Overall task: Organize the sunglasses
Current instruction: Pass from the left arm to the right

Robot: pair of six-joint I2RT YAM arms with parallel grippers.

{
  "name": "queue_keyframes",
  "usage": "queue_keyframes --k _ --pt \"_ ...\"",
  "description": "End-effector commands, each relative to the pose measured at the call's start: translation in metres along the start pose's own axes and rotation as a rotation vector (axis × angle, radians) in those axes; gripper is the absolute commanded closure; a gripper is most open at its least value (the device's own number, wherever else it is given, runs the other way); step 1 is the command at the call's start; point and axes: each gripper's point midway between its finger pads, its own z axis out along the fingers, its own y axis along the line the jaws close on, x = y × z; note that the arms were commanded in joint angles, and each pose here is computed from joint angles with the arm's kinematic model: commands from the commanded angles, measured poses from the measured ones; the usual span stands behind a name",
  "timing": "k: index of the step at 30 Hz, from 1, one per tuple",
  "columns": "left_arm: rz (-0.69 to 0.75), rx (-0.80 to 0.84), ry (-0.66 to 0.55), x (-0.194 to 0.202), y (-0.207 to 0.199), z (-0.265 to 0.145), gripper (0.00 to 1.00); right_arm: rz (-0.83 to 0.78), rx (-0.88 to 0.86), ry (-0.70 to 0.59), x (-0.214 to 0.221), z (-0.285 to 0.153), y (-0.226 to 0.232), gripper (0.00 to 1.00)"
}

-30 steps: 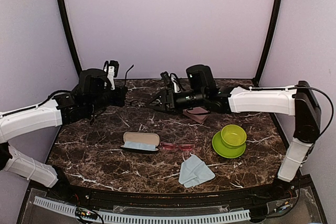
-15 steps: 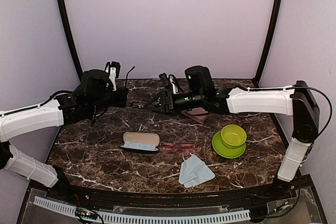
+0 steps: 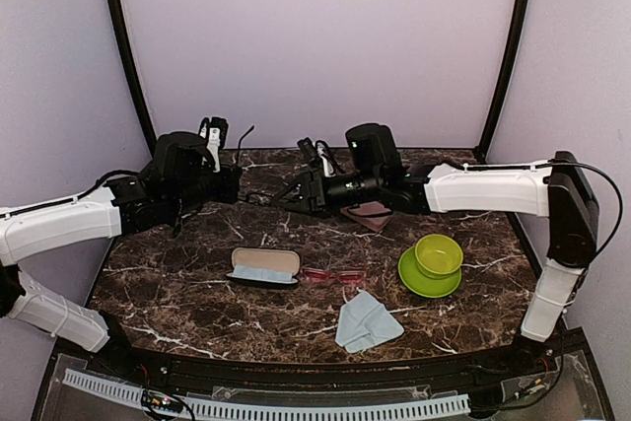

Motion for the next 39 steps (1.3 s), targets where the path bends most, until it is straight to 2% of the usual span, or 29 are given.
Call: queue_keyframes --k 1,5,10,13,20,22,33,39 --pt "0.010 0.011 -0.009 -0.003 -0.004 -0.003 1.00 -0.045 -0.028 -0.019 -0.010 0.003 0.012 0.51" --pt "0.016 0.011 -0.003 -0.001 -0.004 -0.004 1.00 -0.042 -0.019 -0.021 -0.010 0.003 0.009 0.52" --pt "0.019 0.011 0.007 0.002 -0.003 -0.003 0.95 -0.037 -0.014 -0.023 -0.012 0.002 0.006 0.52" --pt "0.020 0.008 0.010 0.004 -0.003 -0.003 1.00 -0.033 -0.018 -0.019 -0.012 0.002 0.006 0.51" --pt "0.028 -0.007 0.022 0.008 0.000 -0.001 1.00 -0.032 -0.048 -0.017 -0.012 0.003 0.012 0.29" --pt "0.030 -0.008 0.022 0.008 0.000 -0.001 1.00 -0.031 -0.055 -0.018 -0.013 0.002 0.014 0.26" --pt "0.033 -0.025 0.017 0.006 0.003 -0.002 1.00 -0.037 -0.036 0.014 -0.003 0.004 0.006 0.28" --pt "0.033 -0.032 0.013 0.004 0.004 -0.002 1.00 -0.041 -0.025 0.033 0.004 0.005 0.003 0.25"
